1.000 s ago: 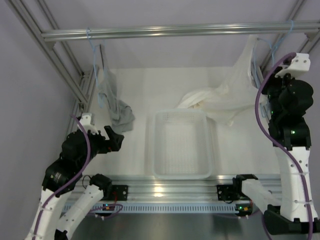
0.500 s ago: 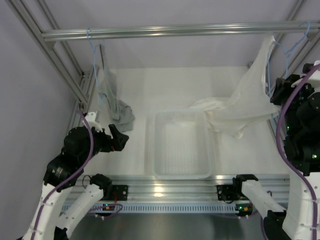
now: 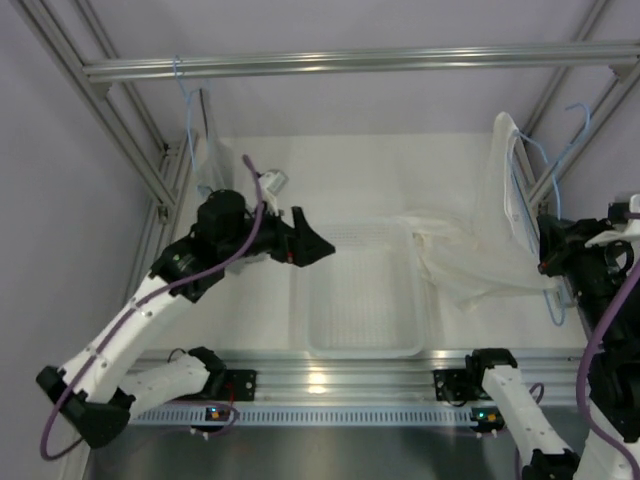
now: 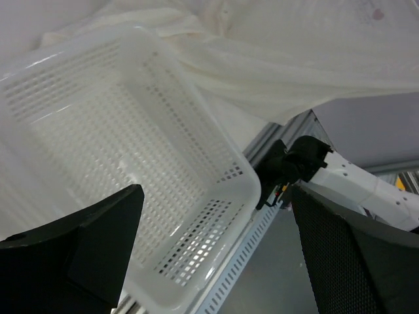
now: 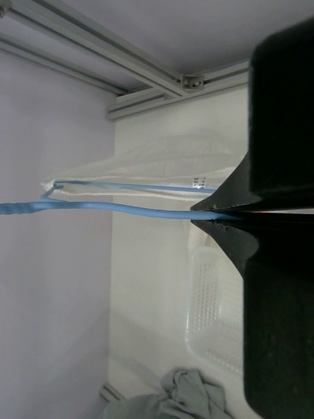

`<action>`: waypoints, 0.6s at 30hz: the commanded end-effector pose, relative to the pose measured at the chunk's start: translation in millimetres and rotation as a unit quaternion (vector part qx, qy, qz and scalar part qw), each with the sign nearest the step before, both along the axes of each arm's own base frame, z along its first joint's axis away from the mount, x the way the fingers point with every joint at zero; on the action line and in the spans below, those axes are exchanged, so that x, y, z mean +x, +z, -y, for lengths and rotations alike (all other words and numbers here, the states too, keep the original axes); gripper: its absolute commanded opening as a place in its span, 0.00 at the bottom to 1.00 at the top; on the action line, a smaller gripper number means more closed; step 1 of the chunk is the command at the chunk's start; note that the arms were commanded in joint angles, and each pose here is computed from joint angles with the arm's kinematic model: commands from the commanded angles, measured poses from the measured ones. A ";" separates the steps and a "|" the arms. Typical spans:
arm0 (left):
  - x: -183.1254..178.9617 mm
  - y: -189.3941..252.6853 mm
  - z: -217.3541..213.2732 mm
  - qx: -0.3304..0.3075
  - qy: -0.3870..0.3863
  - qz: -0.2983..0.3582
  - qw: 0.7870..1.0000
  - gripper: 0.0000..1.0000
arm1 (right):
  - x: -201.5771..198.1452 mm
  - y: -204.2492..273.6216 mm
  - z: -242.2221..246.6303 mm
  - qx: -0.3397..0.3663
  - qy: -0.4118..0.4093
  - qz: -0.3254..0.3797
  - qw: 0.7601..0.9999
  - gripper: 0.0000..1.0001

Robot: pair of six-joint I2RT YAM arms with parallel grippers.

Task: Remove the tank top from the hanger

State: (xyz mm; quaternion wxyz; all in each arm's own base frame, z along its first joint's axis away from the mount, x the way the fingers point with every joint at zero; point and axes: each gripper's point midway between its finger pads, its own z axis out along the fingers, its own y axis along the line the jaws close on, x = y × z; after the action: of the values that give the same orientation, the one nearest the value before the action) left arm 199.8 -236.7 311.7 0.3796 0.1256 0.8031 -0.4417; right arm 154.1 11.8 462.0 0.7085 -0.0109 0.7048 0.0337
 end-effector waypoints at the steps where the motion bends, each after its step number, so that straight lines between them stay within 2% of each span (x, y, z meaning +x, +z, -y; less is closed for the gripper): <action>1: 3.1 72.3 74.1 -0.076 -0.061 0.102 0.990 0.99 | -16.2 -0.2 -23.3 0.012 0.064 0.005 0.998 0.00; 4: 19.5 77.6 125.4 -0.089 -0.073 0.119 0.986 0.99 | -23.7 -0.1 -27.4 0.010 0.076 0.015 0.997 0.00; 5: 18.4 95.8 136.6 -0.112 -0.091 0.135 0.980 0.99 | -26.2 0.8 -29.6 0.011 0.082 0.019 0.996 0.00; 6: 29.9 89.0 154.5 -0.114 -0.096 0.132 0.980 0.99 | -27.9 0.6 -33.4 0.016 0.092 0.019 0.995 0.00; 8: 33.3 127.7 174.5 -0.159 -0.108 0.179 0.965 0.99 | -32.7 1.8 -42.6 0.019 0.118 0.024 0.992 0.00; 9: 40.3 119.5 192.5 -0.157 -0.121 0.179 0.964 0.99 | -34.6 2.9 -44.7 0.023 0.124 0.025 0.992 0.00; 15: 66.3 149.9 226.7 -0.222 -0.104 0.249 0.937 0.98 | -41.9 9.3 -48.1 0.034 0.132 0.029 0.990 0.00; 18: 80.0 150.7 237.1 -0.219 -0.087 0.259 0.937 0.96 | -42.1 10.3 -46.9 0.035 0.129 0.030 0.991 0.00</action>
State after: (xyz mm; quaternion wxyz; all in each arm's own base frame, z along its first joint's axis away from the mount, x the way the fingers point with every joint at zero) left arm 274.1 -472.8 393.6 0.4750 0.2309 0.6343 -0.5645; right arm 122.5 55.8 453.5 0.6982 -0.0764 0.6978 0.1407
